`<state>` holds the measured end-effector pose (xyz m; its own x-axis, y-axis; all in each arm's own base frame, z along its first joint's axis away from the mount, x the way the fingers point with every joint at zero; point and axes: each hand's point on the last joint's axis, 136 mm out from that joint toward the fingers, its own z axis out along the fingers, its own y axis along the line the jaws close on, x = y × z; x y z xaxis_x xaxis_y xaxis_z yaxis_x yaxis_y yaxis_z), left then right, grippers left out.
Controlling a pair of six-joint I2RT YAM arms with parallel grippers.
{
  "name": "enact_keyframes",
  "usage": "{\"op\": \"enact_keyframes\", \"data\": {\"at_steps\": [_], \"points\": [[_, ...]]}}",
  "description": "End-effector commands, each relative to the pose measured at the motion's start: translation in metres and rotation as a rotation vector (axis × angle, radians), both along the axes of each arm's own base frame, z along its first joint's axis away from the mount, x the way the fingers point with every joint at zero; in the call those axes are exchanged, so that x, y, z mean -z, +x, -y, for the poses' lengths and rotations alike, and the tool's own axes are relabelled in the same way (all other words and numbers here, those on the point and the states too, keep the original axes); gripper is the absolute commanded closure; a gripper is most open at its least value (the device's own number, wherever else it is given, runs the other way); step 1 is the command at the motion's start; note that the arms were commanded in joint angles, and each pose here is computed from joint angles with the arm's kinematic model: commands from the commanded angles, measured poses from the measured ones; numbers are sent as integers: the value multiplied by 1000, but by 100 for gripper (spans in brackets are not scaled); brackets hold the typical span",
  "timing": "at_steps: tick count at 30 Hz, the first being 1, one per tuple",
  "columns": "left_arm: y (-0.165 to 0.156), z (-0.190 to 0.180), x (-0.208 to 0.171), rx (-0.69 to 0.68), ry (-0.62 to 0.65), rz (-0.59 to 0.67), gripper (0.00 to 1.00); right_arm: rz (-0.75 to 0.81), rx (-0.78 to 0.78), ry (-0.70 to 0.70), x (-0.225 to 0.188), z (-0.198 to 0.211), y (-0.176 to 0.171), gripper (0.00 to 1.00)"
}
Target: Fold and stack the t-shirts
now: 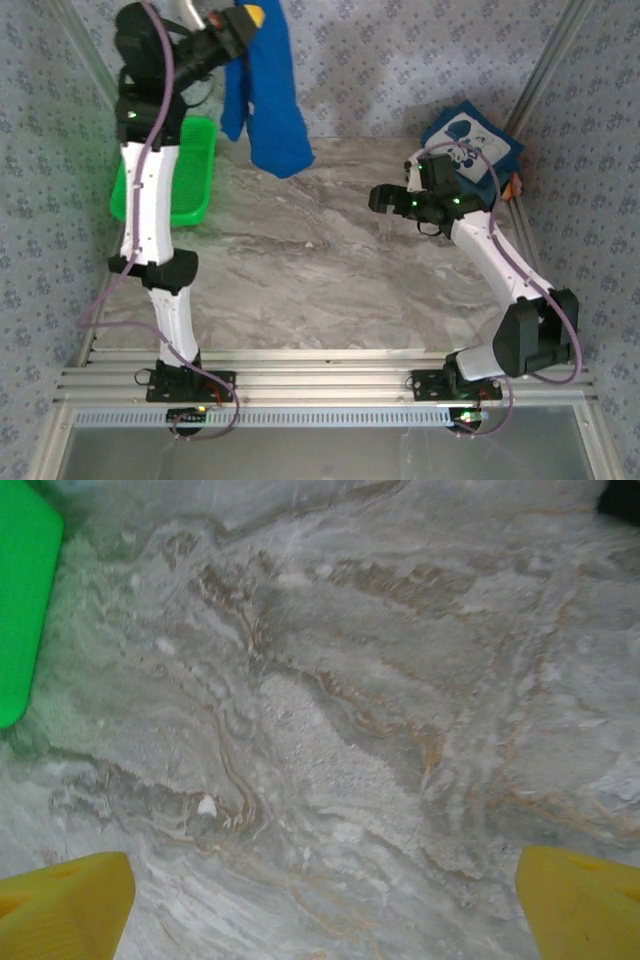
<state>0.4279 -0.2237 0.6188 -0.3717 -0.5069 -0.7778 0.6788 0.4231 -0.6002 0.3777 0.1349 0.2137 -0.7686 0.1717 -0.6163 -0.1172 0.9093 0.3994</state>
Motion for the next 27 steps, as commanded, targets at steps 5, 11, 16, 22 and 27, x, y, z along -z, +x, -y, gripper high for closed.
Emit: {"op": "enact_keyframes", "data": {"at_steps": [5, 11, 16, 22, 27], "points": [[-28, 60, 23, 141, 76, -28, 100, 40, 169, 15, -3, 46, -19, 0], [-10, 65, 136, 36, 311, -375, 100, 19, 186, 14, 5, 48, -25, 0], [9, 27, 283, -130, 349, -746, 100, -10, 193, 2, 15, 46, -31, 0], [-18, -27, 432, -226, 392, -1011, 100, -76, 165, -2, 33, 38, -37, 0], [-32, -49, 478, -273, 442, -1089, 100, -179, 104, -18, 56, 25, -46, 0]]}}
